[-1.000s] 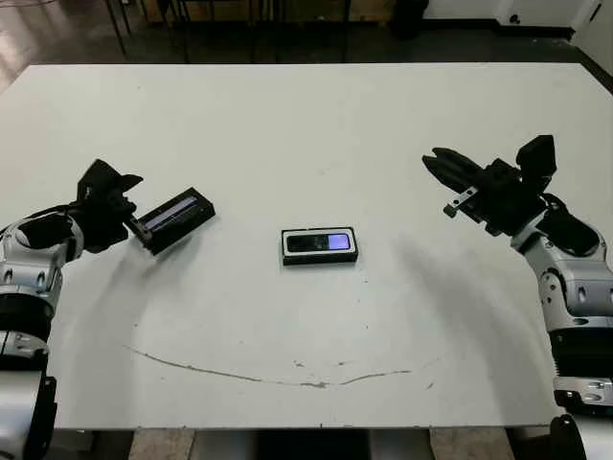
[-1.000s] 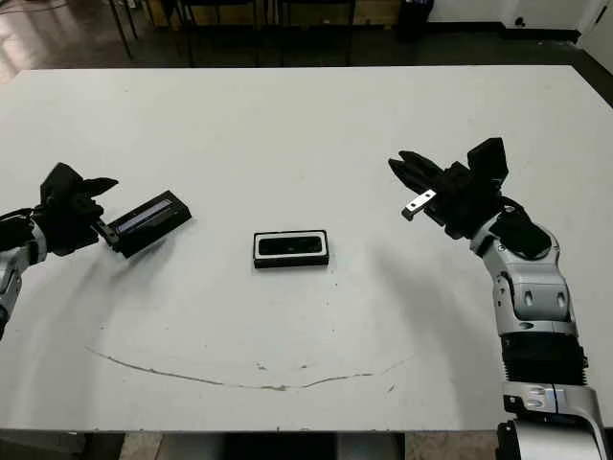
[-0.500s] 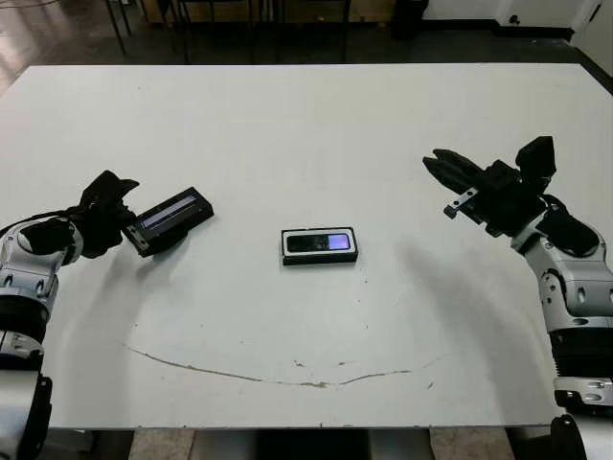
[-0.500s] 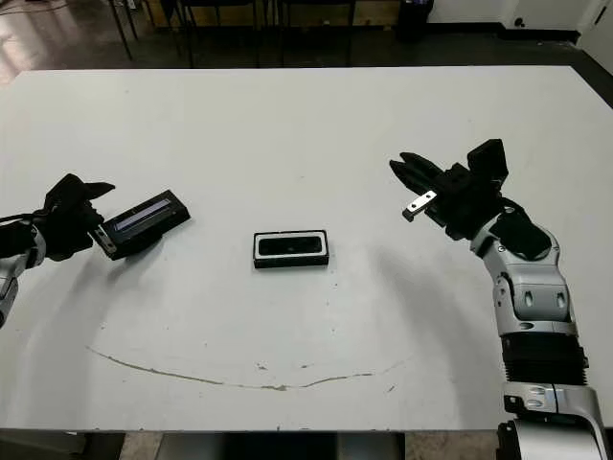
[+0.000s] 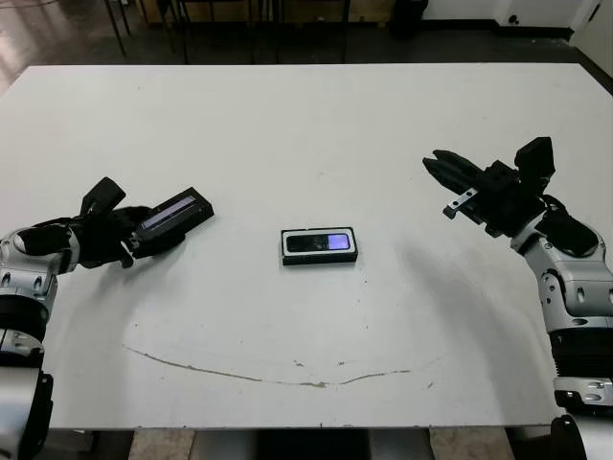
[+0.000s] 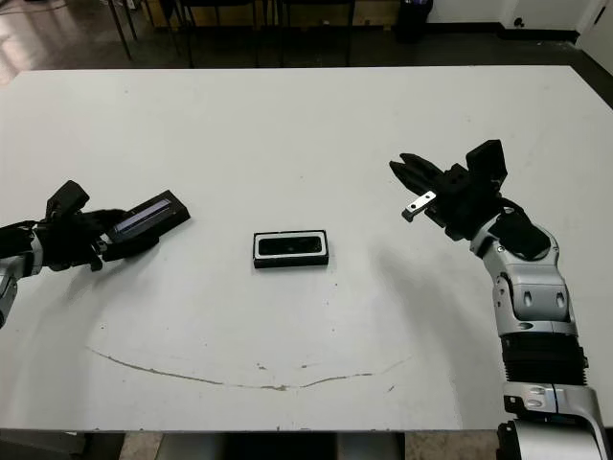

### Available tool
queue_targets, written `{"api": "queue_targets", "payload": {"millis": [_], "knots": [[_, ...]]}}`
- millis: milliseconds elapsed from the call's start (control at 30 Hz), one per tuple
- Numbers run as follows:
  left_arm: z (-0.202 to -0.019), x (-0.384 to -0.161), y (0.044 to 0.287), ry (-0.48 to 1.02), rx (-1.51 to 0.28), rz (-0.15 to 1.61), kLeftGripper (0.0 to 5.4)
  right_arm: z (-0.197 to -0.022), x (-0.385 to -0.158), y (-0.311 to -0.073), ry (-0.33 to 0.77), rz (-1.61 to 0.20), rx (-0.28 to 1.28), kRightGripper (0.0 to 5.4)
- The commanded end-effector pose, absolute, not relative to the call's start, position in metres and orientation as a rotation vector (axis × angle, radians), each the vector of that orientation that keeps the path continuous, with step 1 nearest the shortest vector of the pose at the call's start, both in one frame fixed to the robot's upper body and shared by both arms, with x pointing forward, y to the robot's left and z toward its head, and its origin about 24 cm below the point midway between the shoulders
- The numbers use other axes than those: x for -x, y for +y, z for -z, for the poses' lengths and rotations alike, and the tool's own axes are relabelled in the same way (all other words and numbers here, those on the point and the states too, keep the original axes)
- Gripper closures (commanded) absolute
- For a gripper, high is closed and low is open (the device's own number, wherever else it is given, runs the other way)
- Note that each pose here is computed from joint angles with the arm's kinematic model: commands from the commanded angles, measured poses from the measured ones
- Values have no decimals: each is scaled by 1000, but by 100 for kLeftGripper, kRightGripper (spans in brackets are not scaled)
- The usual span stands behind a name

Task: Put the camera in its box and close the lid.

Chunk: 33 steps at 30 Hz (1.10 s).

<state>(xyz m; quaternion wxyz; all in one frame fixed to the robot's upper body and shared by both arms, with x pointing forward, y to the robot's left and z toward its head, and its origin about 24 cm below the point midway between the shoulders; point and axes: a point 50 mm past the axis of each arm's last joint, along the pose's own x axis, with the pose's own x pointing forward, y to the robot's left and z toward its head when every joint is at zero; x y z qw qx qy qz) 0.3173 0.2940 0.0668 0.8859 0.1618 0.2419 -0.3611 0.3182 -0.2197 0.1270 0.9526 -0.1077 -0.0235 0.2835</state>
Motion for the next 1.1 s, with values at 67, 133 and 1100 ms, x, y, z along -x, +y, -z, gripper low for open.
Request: {"api": "queue_targets", "payload": {"millis": [67, 133, 1100], "knots": [[-49, -307, 296, 619, -272, 790, 379, -118, -316, -224, -4, -566, 222, 540], [-50, -307, 296, 612, -288, 801, 382, -117, -316, -224, -2, -567, 219, 540], [-101, -342, 174, 399, -390, 1295, 382, -114, -317, -225, 10, -577, 204, 540]]}}
